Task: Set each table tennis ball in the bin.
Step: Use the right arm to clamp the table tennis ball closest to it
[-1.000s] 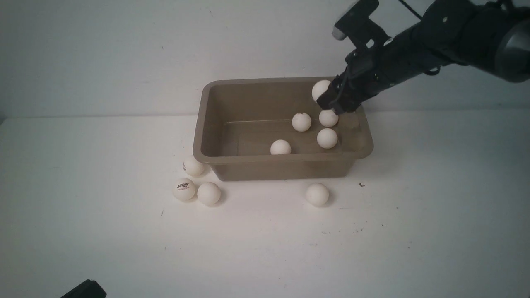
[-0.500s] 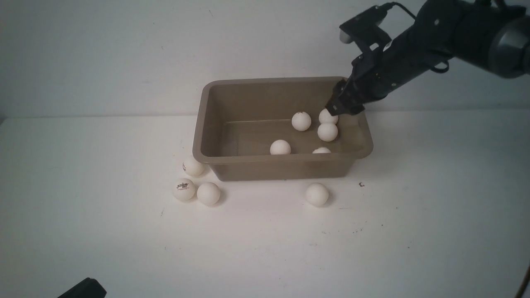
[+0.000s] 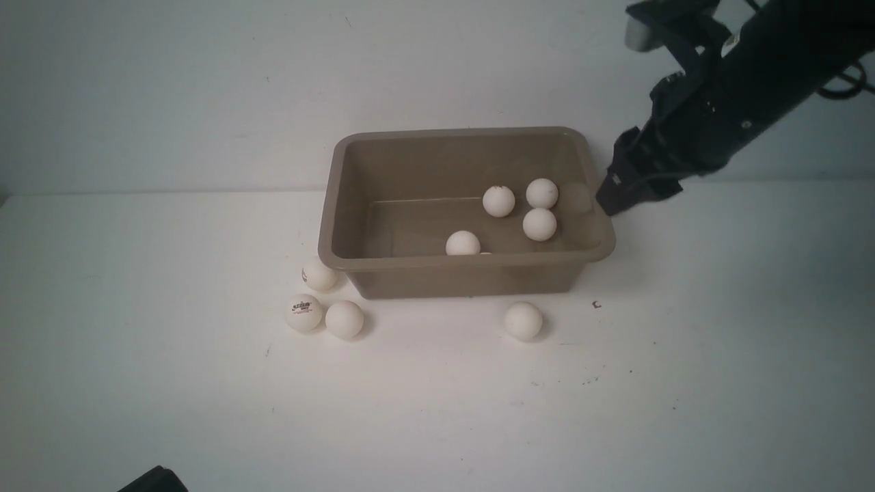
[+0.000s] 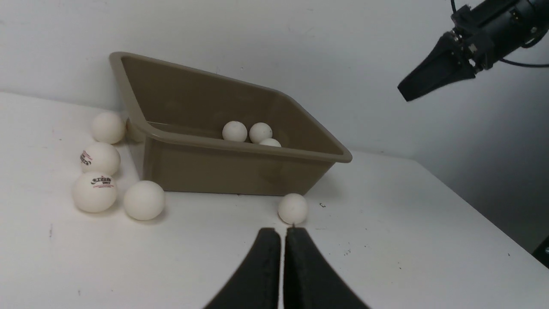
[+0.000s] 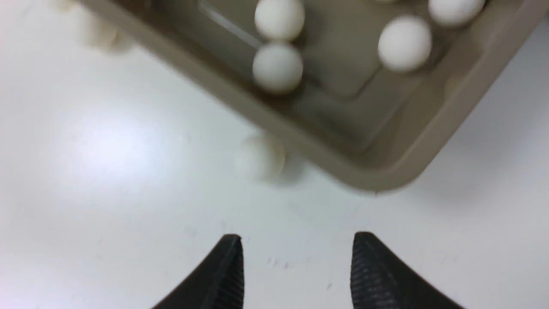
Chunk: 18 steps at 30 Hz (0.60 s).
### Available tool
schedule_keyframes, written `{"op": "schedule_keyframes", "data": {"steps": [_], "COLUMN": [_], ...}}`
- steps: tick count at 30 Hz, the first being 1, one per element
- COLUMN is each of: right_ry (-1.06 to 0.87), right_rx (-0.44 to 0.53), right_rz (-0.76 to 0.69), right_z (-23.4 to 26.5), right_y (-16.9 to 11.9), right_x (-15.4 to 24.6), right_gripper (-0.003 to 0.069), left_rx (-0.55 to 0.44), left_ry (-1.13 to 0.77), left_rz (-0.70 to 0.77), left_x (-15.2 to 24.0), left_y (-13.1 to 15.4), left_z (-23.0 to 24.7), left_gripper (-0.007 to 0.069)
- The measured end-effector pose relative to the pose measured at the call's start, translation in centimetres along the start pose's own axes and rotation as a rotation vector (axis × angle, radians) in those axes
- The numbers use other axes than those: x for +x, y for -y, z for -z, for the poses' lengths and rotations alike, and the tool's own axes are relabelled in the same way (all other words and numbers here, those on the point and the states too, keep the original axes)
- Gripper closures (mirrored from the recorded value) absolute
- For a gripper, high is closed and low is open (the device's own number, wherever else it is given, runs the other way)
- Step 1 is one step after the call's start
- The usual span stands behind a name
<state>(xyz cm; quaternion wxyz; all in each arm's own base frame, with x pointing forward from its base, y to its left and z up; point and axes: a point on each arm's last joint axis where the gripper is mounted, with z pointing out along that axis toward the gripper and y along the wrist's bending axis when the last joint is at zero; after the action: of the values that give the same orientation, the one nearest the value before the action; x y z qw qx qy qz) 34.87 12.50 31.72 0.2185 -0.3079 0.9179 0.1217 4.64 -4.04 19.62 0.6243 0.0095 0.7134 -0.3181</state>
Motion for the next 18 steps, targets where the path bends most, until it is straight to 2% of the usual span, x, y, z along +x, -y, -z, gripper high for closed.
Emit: {"op": "schedule_keyframes", "data": {"steps": [6, 12, 18], "right_ry": [-0.008, -0.067, -0.122], "right_rx": [0.028, 0.098, 0.154], "right_rz": [-0.085, -0.100, -0.157], "right_z": [-2.8, -6.4, -9.4], "right_y": [-3.3, -6.6, -7.5], "right_x": [2.7, 2.6, 2.9], "right_gripper": [0.0344, 0.0344, 0.0340], "left_rx": [0.006, 0.031, 0.046], "left_ry": [-0.005, -0.023, -0.028], "left_rz": [-0.004, -0.005, 0.000], "left_x": [0.0, 0.2, 0.3], "left_y": [0.1, 0.3, 0.4], "left_z": [0.0, 0.0, 0.0], "left_gripper": [0.0626, 0.0626, 0.0626]}}
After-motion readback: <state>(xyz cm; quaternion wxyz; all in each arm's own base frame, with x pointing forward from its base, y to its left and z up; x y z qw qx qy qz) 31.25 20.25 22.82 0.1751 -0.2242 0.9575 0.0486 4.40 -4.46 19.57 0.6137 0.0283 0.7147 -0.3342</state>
